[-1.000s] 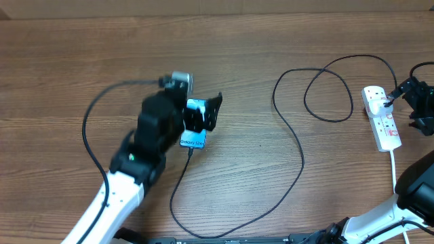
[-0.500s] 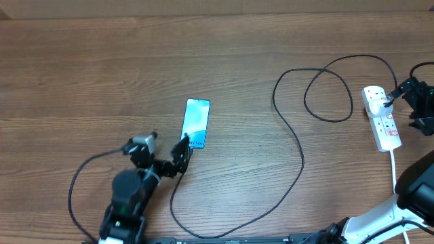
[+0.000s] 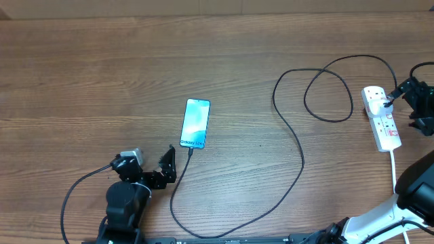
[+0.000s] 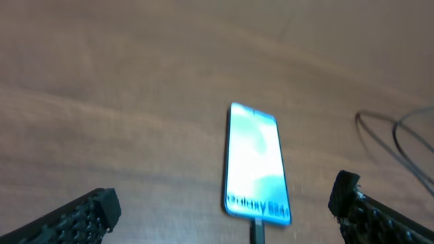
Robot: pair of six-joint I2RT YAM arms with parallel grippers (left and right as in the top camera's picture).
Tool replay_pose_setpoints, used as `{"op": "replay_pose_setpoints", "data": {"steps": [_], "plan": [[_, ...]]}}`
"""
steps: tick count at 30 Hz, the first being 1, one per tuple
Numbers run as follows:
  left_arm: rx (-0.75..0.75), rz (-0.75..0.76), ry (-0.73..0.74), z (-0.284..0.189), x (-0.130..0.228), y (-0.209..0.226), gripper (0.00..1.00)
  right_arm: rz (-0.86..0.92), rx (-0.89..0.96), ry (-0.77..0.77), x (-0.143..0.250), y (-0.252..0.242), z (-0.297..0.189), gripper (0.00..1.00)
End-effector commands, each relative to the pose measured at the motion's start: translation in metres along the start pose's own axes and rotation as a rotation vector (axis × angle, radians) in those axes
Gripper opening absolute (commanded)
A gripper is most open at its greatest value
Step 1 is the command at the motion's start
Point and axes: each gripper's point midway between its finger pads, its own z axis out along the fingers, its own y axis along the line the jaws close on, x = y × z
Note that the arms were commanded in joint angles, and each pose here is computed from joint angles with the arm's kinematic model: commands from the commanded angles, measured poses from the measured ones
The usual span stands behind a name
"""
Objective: Plug charger to phone and switch on socket
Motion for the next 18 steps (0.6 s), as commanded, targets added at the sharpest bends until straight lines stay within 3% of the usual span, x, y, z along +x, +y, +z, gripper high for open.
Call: {"op": "replay_pose_setpoints", "data": {"steps": [1, 6, 18], "plan": [[-0.015, 0.117, -0.105, -0.007, -0.022, 0.001, 0.99, -0.002, -0.001, -0.009, -0.002, 0.0, -0.002, 1.0], [0.013, 0.242, -0.265, -0.023, -0.054, -0.011, 1.0, -0.002, -0.001, -0.009, -0.002, 0.0, -0.002, 1.0], [-0.021, 0.239, -0.264, -0.023, -0.055, -0.002, 1.0, -0.002, -0.001, -0.008, -0.002, 0.001, -0.002, 1.0]]}}
